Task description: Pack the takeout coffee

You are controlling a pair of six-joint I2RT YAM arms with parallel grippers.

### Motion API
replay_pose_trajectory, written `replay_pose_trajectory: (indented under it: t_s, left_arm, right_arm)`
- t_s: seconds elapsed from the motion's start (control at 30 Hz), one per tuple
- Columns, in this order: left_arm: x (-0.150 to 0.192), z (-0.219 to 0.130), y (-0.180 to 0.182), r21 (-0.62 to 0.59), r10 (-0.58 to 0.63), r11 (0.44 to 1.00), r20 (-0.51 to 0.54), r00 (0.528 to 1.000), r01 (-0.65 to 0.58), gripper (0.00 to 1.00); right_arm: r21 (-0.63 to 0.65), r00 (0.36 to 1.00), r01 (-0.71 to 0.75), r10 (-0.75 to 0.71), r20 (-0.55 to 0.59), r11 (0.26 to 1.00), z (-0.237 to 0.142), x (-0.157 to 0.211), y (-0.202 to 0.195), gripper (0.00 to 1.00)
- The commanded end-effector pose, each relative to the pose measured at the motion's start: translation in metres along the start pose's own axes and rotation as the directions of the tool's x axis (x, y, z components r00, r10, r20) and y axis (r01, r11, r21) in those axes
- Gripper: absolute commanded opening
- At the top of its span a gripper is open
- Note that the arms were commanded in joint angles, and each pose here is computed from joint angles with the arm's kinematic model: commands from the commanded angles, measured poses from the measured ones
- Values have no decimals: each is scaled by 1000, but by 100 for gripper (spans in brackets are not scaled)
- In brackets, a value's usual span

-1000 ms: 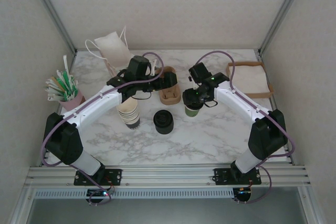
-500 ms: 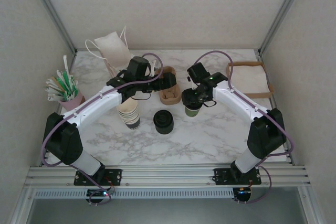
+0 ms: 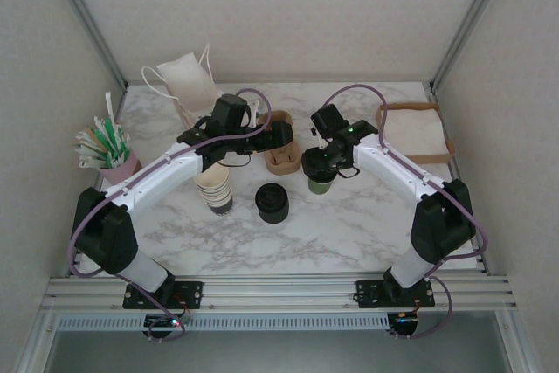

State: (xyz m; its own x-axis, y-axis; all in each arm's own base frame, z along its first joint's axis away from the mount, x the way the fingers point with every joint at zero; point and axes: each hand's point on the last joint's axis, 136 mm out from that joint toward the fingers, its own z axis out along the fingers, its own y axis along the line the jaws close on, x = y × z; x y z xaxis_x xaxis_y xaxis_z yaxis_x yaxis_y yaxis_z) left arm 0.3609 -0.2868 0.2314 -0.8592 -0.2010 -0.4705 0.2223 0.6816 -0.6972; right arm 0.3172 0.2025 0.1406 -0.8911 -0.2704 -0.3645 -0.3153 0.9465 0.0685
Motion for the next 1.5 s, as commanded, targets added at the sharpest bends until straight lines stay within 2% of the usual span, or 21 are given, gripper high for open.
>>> replay_pose_trajectory:
  t_s: [0.0, 0.33, 1.03, 1.47]
  left_arm:
    - [-8, -10, -6, 29, 2, 1000, 32, 999, -3, 100]
    - [-8, -8, -6, 29, 1, 1000, 32, 999, -2, 100]
    - [-5, -7, -2, 23, -3, 1000, 27, 1000, 3, 100]
    - [-3, -5, 0, 23, -4, 1000, 21, 1000, 4, 100]
  right_arm:
    - [31, 999, 21, -20, -29, 999, -3, 5, -1, 76]
    - [39, 999, 22, -24, 34, 999, -28, -7, 1, 76]
    - [61, 999, 13, -10, -35, 998, 2, 4, -3, 76]
    - [59, 998, 10, -7, -57, 998, 8, 10, -3, 76]
